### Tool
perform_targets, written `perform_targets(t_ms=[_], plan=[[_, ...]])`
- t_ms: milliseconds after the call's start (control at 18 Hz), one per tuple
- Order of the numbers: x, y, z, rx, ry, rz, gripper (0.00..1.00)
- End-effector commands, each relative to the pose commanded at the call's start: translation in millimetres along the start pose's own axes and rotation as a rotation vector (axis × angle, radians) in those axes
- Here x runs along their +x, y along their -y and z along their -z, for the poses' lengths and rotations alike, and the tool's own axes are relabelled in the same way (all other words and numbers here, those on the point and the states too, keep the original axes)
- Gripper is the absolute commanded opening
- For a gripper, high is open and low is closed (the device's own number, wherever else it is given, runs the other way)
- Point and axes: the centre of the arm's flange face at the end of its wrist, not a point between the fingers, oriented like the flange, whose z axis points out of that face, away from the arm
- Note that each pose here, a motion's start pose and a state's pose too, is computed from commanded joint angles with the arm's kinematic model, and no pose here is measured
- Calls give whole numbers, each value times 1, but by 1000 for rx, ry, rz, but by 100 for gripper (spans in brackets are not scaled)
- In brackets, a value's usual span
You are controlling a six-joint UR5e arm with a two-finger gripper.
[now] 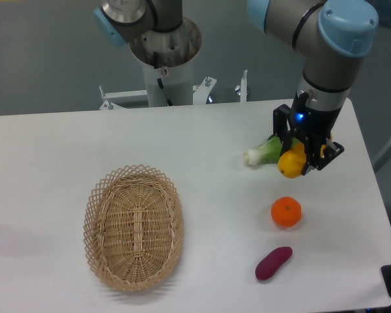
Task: Pick up the mango from the basket
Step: 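Carry the mango beside the bok choy and hold it there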
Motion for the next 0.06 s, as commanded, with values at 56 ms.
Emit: perform_targets(t_ms=[56], plan=[[0,0,-1,0,-2,0,45]])
